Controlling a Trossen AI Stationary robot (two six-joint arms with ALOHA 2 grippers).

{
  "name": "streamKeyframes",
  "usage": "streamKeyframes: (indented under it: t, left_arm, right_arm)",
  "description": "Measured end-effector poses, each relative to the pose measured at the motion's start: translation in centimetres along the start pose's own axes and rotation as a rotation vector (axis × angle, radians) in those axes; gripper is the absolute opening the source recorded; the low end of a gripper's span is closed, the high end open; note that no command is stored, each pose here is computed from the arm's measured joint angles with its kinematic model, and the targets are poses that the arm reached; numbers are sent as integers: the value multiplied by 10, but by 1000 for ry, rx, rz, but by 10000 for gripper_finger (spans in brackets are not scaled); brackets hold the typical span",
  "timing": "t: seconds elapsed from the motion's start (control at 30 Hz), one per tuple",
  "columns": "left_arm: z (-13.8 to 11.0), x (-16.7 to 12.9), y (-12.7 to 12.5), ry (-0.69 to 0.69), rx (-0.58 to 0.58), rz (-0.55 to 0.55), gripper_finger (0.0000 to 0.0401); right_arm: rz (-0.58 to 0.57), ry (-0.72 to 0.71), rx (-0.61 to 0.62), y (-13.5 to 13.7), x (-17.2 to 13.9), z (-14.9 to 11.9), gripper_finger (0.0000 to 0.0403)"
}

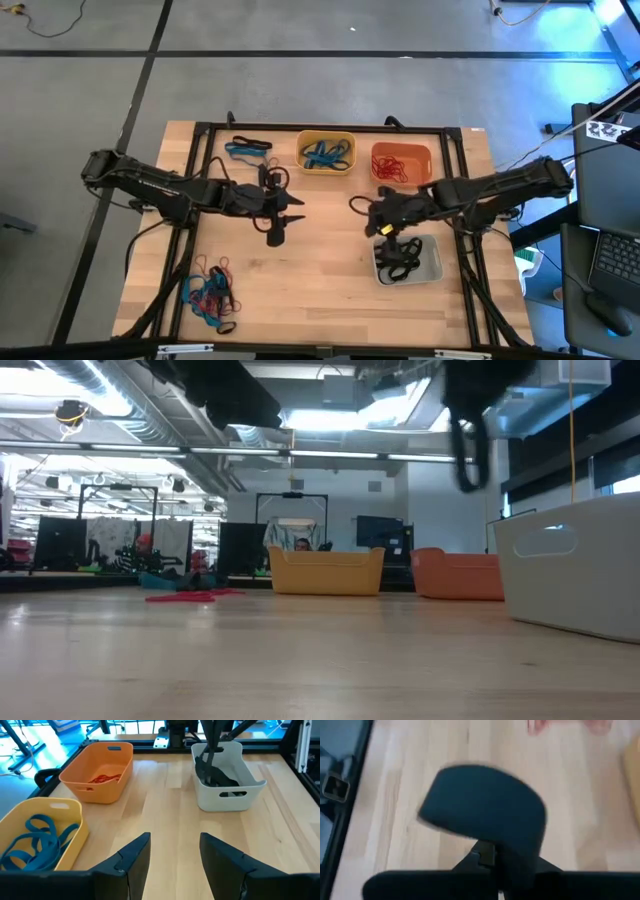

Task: Sort rubber bands into baskets
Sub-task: Put the black rubber band into the white bin

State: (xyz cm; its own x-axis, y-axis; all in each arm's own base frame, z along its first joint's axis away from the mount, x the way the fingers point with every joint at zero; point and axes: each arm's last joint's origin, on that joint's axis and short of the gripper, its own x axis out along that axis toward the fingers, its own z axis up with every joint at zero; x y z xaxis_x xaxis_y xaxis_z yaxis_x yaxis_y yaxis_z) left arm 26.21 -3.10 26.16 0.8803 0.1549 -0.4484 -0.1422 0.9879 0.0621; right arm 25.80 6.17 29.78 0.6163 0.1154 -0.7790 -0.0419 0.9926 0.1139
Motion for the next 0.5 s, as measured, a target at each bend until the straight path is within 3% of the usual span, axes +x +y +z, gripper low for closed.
streamKeyframes:
  t: [0.27, 0.5]
  left_arm:
    - [0, 0, 0, 2, 1, 1, 169]
    - [-1, 0, 0, 8, 3, 2, 169]
  right_arm:
    - [-61, 307, 192, 8, -1, -31, 10]
    - [-112, 448, 235, 18, 11, -43, 10]
